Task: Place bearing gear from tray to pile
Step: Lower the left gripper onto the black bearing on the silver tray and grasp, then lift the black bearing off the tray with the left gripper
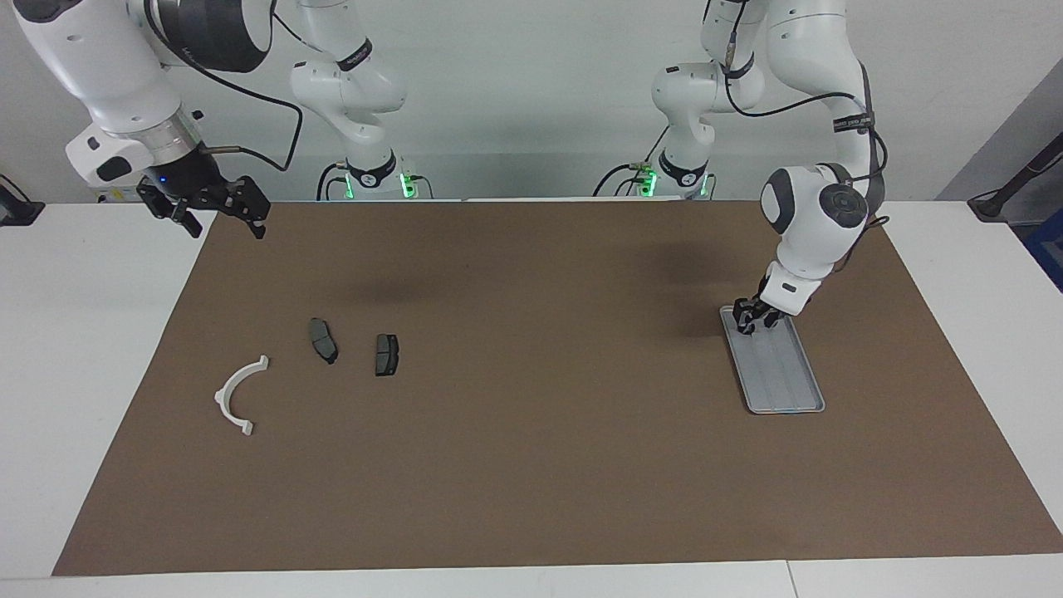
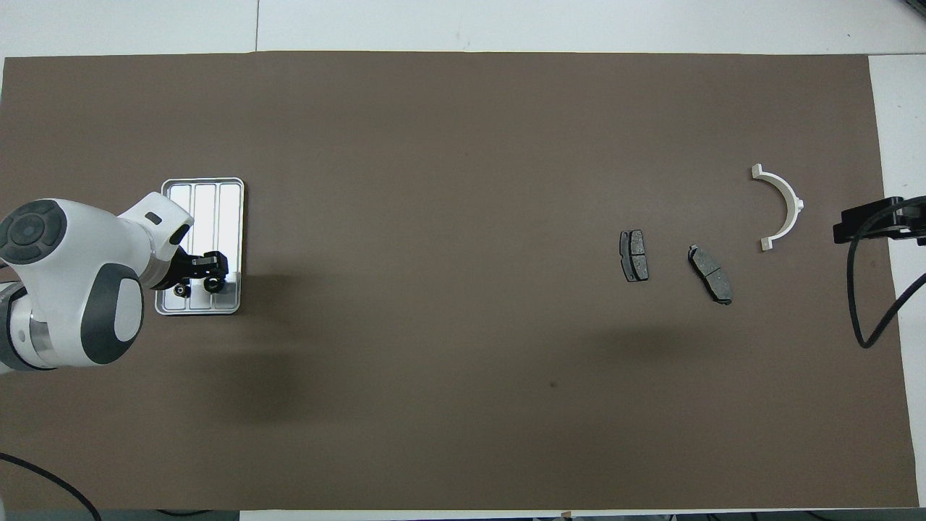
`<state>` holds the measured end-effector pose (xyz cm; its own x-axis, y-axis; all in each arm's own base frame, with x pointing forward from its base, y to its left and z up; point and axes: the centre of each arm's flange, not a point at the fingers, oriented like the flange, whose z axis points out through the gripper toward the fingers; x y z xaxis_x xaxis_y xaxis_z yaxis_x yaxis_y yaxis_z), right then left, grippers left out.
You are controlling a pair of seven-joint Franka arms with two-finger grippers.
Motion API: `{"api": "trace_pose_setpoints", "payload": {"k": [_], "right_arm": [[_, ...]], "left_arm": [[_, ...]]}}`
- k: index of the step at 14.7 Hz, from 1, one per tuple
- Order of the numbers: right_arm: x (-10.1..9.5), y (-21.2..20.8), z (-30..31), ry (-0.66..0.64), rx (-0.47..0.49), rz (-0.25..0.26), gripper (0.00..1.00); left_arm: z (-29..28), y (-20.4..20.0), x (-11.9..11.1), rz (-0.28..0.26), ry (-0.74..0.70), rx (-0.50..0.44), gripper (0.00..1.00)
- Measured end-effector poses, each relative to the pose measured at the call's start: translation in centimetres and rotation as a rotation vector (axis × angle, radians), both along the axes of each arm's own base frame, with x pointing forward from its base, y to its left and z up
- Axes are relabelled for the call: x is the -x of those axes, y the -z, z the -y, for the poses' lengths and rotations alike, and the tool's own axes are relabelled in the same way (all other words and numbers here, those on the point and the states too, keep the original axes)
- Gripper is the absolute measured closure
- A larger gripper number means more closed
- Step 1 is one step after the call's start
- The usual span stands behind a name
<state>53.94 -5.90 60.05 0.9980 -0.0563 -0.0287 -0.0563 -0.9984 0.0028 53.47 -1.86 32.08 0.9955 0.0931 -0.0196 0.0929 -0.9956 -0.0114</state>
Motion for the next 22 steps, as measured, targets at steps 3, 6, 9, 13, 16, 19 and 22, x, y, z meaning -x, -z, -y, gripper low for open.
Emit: {"api": "trace_pose_setpoints", "payload": {"k": [3, 6, 9, 13, 16, 19, 22], "right_arm": [[-0.2, 0.1, 0.0, -0.001, 0.002, 0.014, 0.0], [-0.2, 0.3, 0.1, -0.002, 0.001, 0.012, 0.0], [-0.2, 0.5, 0.3, -0.007, 0.001, 0.011, 0.0], [-0.1, 1.0, 0.4, -0.007, 0.0, 0.001, 0.0], [-0.1, 1.1, 0.4, -0.007, 0.0, 0.0, 0.0], [-0.1, 1.2, 0.4, -0.007, -0.001, -0.002, 0.0], [-0.1, 1.2, 0.4, -0.006, -0.001, -0.003, 0.0]], "left_arm": [[0.0, 0.6, 0.3, -0.009, 0.001, 0.0, 0.35], [0.1, 0.8, 0.4, -0.011, 0.001, 0.0, 0.4], [0.1, 1.1, 0.5, -0.015, 0.002, 0.0, 0.4], [0.1, 1.3, 0.7, -0.016, 0.002, 0.0, 0.37], [0.1, 1.4, 0.8, -0.016, 0.002, 0.0, 0.4], [0.1, 1.7, 1.0, -0.018, 0.002, 0.0, 0.4], [0.1, 1.8, 1.1, -0.018, 0.002, 0.0, 0.4]]}}
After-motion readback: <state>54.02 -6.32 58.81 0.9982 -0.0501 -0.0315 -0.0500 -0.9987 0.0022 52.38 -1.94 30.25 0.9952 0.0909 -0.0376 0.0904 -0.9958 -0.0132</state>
